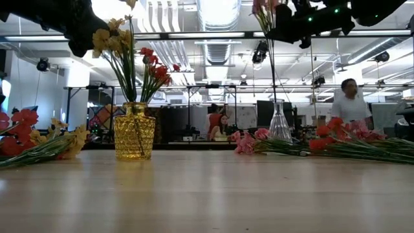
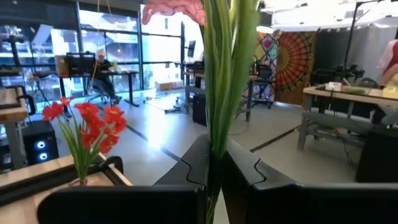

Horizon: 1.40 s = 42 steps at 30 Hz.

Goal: Sort flowers into vase by color
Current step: Put the left pink flower into the transparent flower vase

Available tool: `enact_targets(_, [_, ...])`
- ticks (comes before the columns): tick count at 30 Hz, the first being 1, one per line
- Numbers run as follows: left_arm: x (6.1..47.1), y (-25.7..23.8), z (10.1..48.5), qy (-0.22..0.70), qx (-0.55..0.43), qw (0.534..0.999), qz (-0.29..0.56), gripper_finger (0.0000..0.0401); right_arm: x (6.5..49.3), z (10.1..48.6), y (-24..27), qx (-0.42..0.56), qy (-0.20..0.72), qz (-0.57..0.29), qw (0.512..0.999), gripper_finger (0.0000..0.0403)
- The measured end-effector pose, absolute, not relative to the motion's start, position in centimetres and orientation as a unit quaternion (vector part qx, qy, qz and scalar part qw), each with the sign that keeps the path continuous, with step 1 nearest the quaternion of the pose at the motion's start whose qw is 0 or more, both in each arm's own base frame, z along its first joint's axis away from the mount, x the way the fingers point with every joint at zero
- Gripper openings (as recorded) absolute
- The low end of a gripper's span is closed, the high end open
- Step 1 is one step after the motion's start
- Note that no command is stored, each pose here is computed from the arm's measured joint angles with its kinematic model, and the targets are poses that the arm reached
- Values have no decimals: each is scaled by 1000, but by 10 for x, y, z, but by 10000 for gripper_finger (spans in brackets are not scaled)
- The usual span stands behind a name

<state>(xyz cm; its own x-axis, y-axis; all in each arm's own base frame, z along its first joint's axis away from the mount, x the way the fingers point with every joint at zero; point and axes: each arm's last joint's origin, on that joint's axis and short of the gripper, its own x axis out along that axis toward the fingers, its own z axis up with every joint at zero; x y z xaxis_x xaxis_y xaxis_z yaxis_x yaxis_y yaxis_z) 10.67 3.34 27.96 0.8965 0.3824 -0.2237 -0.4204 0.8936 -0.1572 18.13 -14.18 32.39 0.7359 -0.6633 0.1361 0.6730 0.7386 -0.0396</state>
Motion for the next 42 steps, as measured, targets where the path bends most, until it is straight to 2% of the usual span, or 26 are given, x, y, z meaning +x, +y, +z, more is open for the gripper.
enact_targets(9, [107, 33, 280, 94, -101, 968, 208, 172, 175, 333, -138, -54, -84, -363, 927, 18])
enact_targets(27, [107, 33, 280, 94, -101, 968, 208, 172, 194, 306, -153, -36, -10, -372, 928, 19])
enact_targets(35, [107, 33, 280, 94, -100, 968, 208, 172, 197, 301, -155, -14, -8, -371, 928, 39])
enact_targets(42, [107, 33, 280, 95, -94, 969, 207, 172, 197, 299, -155, -5, 0, -371, 928, 79])
